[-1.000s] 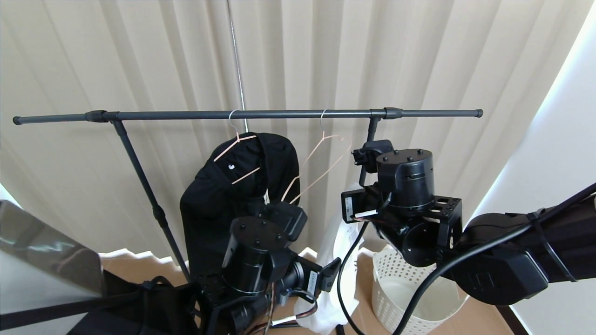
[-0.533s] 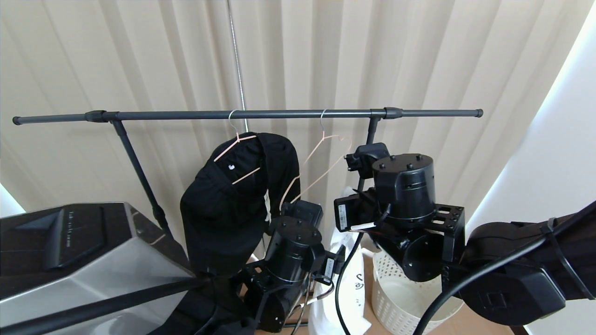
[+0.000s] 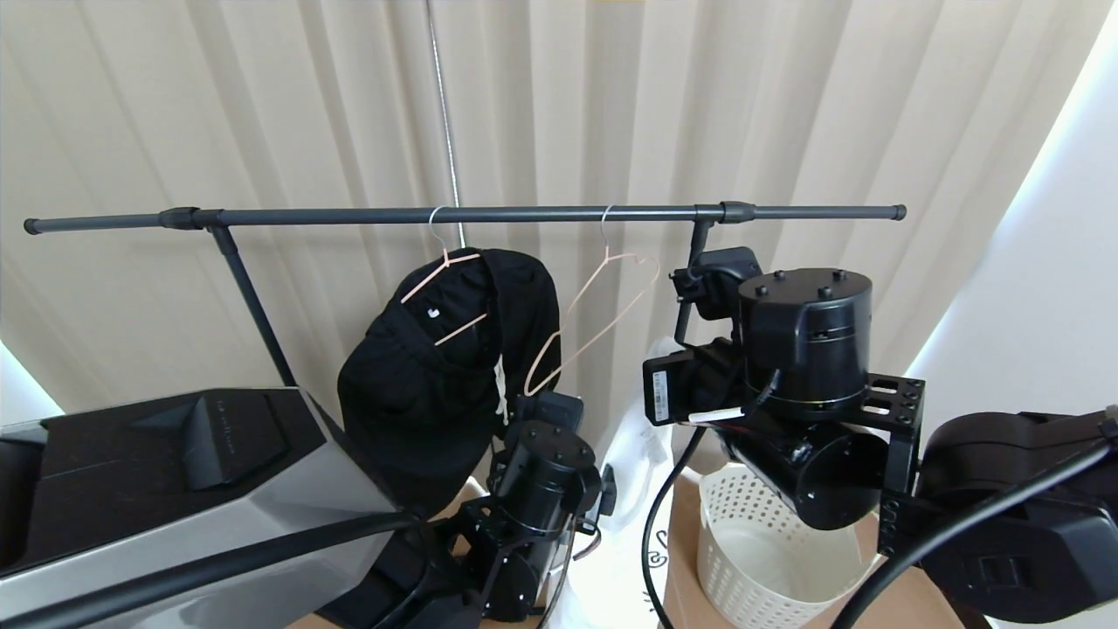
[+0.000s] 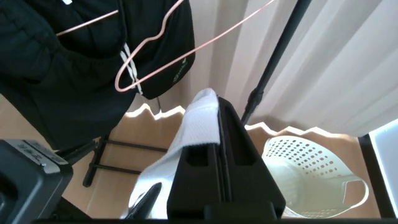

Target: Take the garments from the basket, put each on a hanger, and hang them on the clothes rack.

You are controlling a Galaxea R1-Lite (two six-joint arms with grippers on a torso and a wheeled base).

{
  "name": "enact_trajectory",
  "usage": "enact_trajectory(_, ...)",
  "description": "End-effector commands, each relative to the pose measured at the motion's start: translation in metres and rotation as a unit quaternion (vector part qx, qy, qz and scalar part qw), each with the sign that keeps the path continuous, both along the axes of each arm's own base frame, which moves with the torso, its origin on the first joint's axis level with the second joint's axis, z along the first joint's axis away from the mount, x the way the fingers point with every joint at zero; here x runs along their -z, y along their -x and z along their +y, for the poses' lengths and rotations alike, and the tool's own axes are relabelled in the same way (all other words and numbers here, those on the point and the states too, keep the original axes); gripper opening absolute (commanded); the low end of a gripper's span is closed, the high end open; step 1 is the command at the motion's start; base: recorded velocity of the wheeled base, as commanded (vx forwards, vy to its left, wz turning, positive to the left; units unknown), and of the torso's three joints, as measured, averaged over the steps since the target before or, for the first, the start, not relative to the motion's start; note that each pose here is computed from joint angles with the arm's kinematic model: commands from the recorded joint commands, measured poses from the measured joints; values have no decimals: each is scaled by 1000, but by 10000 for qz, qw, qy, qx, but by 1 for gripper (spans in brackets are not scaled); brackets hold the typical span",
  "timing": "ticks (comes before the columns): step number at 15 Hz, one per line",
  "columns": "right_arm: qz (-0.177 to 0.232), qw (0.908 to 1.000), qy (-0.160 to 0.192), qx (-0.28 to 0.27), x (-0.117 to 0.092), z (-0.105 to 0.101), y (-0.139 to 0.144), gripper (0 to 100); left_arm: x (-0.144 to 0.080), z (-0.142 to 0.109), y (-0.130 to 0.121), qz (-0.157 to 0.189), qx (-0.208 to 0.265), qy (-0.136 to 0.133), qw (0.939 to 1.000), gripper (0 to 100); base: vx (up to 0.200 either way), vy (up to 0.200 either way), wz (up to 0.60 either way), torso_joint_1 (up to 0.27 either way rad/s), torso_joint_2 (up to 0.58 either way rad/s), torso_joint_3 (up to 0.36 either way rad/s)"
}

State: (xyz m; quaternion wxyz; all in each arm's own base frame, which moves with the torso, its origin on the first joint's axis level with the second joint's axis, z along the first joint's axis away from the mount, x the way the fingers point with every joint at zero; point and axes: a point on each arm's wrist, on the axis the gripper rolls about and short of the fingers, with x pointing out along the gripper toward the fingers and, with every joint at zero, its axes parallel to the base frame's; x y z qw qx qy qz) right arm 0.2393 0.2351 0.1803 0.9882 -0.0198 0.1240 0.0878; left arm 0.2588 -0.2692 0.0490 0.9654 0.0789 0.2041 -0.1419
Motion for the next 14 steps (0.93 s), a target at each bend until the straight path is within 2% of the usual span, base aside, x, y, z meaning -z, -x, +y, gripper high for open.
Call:
enact_trajectory(1,-135,9999,-78,-74,-13,-4,9,0,4,5,-3,47,-80,-49,9999,100,0,0,0,0,0,0)
enact_trajectory(5,-275,9994,-99,-198,-16,-4,18,0,7,15,-15,24,-294,-28,9996,100,0,0,0,0,0,0)
enact_trajectory(9,-637,9976,31,-261,-14,-5,17,0,7,20,-21,-67,-462,-9,9989,100,0,0,0,0,0,0)
enact_trajectory(14,-912,9953,229,218,-3,-19,-14,0,3,28,-9,-150,-446,-4,9989,100,0,0,0,0,0,0)
